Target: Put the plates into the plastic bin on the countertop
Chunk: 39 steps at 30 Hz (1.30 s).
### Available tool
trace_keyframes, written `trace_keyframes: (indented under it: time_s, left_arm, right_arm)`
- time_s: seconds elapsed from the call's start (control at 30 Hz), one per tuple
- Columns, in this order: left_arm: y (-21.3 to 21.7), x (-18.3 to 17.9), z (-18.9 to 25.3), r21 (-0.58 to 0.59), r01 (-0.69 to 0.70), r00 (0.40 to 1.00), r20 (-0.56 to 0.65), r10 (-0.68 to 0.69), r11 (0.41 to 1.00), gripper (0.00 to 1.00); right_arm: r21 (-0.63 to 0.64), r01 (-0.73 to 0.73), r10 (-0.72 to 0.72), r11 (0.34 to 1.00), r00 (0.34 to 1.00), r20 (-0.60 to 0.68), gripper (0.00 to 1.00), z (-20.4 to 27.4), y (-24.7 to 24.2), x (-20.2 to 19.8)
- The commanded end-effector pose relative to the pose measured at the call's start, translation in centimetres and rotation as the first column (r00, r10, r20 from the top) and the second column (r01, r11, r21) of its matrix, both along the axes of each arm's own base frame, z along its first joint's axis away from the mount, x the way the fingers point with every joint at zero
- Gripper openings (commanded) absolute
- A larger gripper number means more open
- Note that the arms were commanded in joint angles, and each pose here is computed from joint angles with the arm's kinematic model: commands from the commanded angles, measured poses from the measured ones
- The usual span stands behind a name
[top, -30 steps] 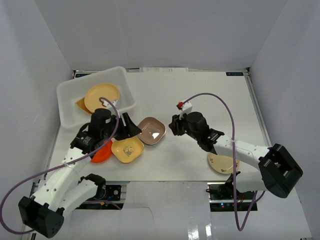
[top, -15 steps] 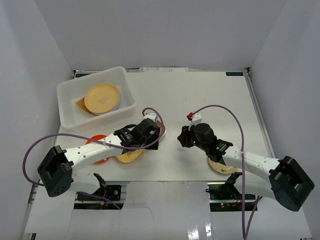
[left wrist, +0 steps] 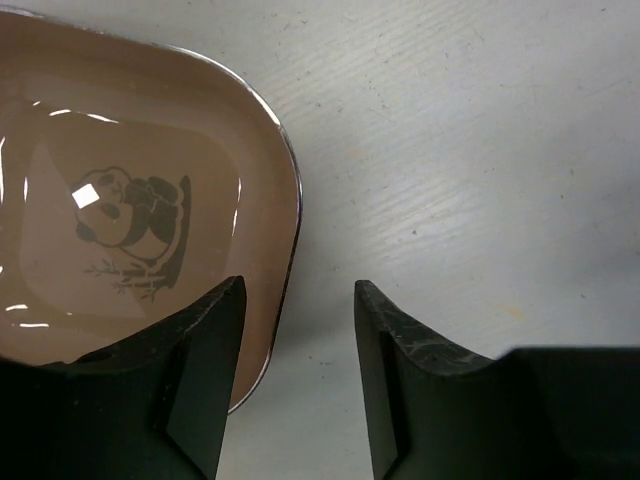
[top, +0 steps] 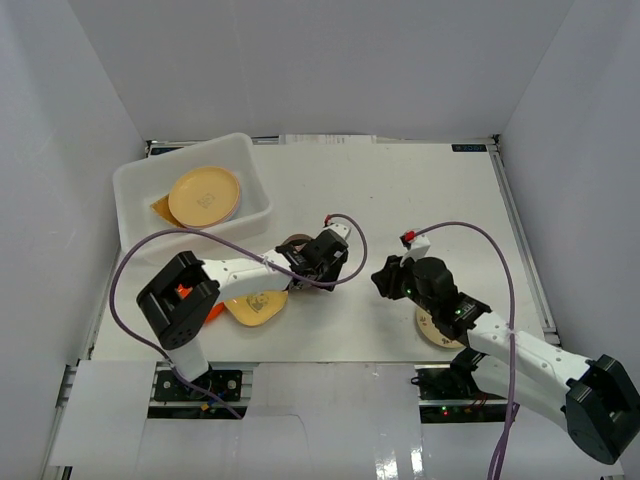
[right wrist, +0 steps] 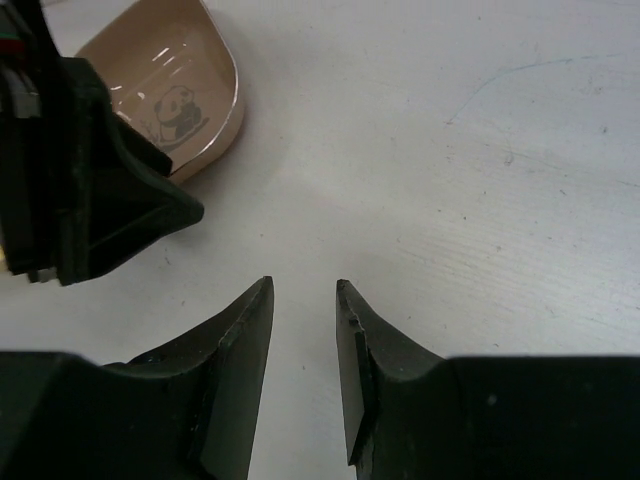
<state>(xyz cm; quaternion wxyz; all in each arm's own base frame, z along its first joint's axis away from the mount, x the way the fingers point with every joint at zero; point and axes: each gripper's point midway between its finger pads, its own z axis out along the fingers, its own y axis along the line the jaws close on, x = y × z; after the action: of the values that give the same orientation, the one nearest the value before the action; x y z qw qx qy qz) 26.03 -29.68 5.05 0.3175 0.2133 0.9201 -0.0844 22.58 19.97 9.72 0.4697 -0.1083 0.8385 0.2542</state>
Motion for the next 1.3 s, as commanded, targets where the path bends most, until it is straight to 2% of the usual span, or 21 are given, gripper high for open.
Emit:
trace_keyframes:
  time_s: [0.0, 0.03, 0.1, 0.17, 0.27, 0.33, 0.43, 0.53, 0.57, 0.7, 0.8, 0.83, 0.9, 0.93, 1.03, 1.27]
  left_arm:
    - [-1.4, 2.0, 1.9, -0.015, 0.019, 0.997, 0.080, -0.018, 1.000, 0.54]
    - [-1.6, 2.4, 2.2, -0.017, 0.015, 0.996, 0.091, -0.013, 1.000, 0.50]
    - [-1.8, 2.8, 2.0, -0.008, 0.015, 0.995, 0.095, -0.015, 1.000, 0.35]
    - [-2.0, 3.1, 2.0, -0.002, 0.017, 0.994, 0.105, -0.017, 1.000, 0.25]
    - [-1.9, 3.4, 2.4, 0.008, 0.017, 0.992, 0.123, -0.018, 1.000, 0.00]
    - [-1.8, 3.5, 2.9, 0.004, 0.011, 0.991, 0.137, -0.011, 1.000, 0.00]
    - [-1.8, 3.9, 6.6, -0.064, 0.000, 0.980, 0.201, 0.013, 0.998, 0.00]
    - [-1.4, 3.8, 13.3, -0.171, 0.020, 0.955, 0.296, 0.032, 0.985, 0.00]
    - [-0.9, 3.4, 16.8, -0.226, 0.033, 0.937, 0.346, 0.048, 0.974, 0.00]
    - [0.9, 1.2, 20.9, -0.261, 0.083, 0.933, 0.360, 0.017, 0.962, 0.00]
    - [4.1, -1.8, 18.0, -0.160, 0.055, 0.972, 0.235, -0.016, 0.986, 0.00]
    - [5.9, -3.2, 16.1, -0.111, 0.008, 0.988, 0.154, 0.010, 0.994, 0.00]
    - [7.8, -5.0, 12.4, -0.055, -0.012, 0.996, 0.082, 0.017, 0.998, 0.00]
    - [8.3, -5.5, 12.4, -0.088, -0.033, 0.996, 0.084, 0.041, 0.996, 0.00]
    - [9.7, -6.5, 10.7, -0.081, -0.050, 0.996, 0.068, 0.056, 0.995, 0.00]
    - [10.4, -6.3, 9.1, 0.006, -0.051, 0.997, 0.052, 0.051, 0.999, 0.00]
  right_arm:
    - [0.035, -0.010, 0.009, 0.999, 1.000, 0.026, 0.38, 0.8, 0.1, -0.1]
    - [0.034, -0.013, 0.012, 0.999, 1.000, 0.023, 0.38, 0.6, 0.1, -0.3]
    - [0.039, -0.010, 0.009, 0.999, 1.000, 0.028, 0.38, 0.8, -0.1, -0.4]
    - [0.045, -0.007, 0.006, 0.999, 0.999, 0.037, 0.38, 1.1, -0.2, -0.4]
    - [0.052, 0.004, -0.007, 0.999, 0.998, 0.055, 0.38, 1.8, -0.6, -0.5]
    - [0.057, 0.006, -0.009, 0.998, 0.998, 0.065, 0.38, 2.2, -0.7, -0.5]
    - [0.064, 0.007, -0.012, 0.998, 0.996, 0.083, 0.38, 2.9, -0.9, -0.6]
    - [0.059, -0.007, 0.002, 0.998, 0.996, 0.088, 0.38, 3.1, -0.8, -0.7]
    - [0.060, -0.008, 0.003, 0.998, 0.996, 0.087, 0.38, 3.2, -0.7, -0.6]
    - [0.071, -0.030, 0.024, 0.997, 0.996, 0.082, 0.38, 3.2, -0.2, -0.7]
    - [0.081, -0.046, 0.039, 0.996, 0.995, 0.088, 0.38, 3.6, 0.2, -0.8]
    - [0.084, -0.046, 0.039, 0.995, 0.995, 0.090, 0.38, 3.7, 0.2, -0.8]
    - [0.088, -0.052, 0.044, 0.995, 0.994, 0.098, 0.38, 4.0, 0.3, -0.8]
    - [0.087, -0.054, 0.046, 0.995, 0.994, 0.099, 0.38, 4.0, 0.3, -0.8]
    - [0.090, -0.070, 0.061, 0.993, 0.994, 0.094, 0.38, 4.2, 0.6, -0.9]
    - [0.087, -0.076, 0.069, 0.993, 0.994, 0.087, 0.38, 3.9, 0.6, -1.2]
